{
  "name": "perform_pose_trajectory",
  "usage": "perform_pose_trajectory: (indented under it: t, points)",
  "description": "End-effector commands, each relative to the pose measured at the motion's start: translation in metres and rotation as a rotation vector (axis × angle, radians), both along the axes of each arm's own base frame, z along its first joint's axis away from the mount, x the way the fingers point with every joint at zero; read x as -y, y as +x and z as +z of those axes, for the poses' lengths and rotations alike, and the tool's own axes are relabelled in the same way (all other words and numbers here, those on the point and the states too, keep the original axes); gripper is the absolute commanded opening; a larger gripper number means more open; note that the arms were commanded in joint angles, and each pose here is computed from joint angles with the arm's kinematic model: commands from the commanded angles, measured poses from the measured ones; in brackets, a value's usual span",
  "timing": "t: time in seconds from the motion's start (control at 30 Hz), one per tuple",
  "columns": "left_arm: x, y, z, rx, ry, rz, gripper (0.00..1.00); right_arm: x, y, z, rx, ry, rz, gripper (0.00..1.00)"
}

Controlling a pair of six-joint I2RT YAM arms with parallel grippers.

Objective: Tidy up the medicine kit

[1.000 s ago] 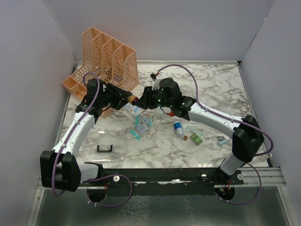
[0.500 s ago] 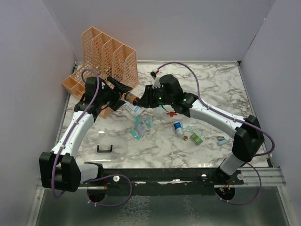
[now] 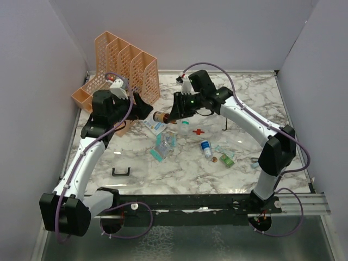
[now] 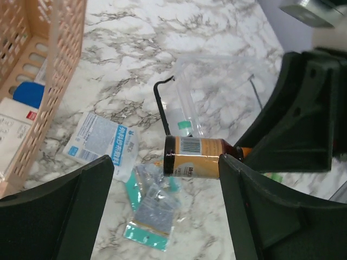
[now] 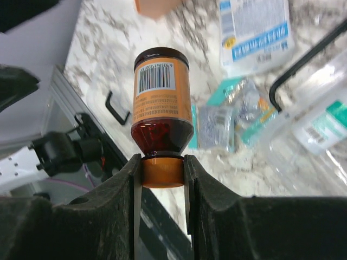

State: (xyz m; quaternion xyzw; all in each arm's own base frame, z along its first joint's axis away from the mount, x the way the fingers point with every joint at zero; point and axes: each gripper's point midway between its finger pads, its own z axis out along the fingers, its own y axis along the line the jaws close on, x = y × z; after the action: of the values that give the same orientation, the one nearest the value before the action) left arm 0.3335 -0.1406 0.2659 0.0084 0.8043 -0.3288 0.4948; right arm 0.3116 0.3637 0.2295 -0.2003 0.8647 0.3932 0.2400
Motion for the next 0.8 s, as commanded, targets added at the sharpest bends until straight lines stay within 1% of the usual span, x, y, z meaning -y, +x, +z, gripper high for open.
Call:
perform_pose_trajectory:
  t: [0.0, 0.13, 0.23, 0.33, 0.5, 0.67, 0.77]
  points:
    - [0.031, -0.021, -0.006, 0.285, 0.281, -0.339, 0.8, 0.015, -0.031, -0.01, -0.126, -0.058, 0.111, 0.07]
    - [0.055, -0.045, -0.036, 0.42, 0.49, -0.54, 0.85, 0.019, -0.04, -0.01, -0.152, -0.062, 0.141, 0.07]
    - [0.069, -0.064, -0.059, 0.467, 0.578, -0.695, 0.86, 0.022, -0.042, -0.011, -0.155, -0.071, 0.143, 0.07]
    - [0.073, -0.071, -0.07, 0.496, 0.605, -0.784, 0.86, 0.025, -0.045, -0.01, -0.154, -0.076, 0.143, 0.07]
    - [0.075, -0.069, -0.077, 0.548, 0.657, -0.836, 0.85, 0.028, -0.051, -0.011, -0.165, -0.075, 0.151, 0.07]
    - [0.084, -0.084, -0.086, 0.571, 0.639, -0.951, 0.82, 0.028, -0.058, -0.005, -0.162, -0.061, 0.182, 0.07]
    - [0.086, -0.09, -0.093, 0.572, 0.64, -0.979, 0.8, 0.028, -0.063, -0.002, -0.167, -0.05, 0.209, 0.07]
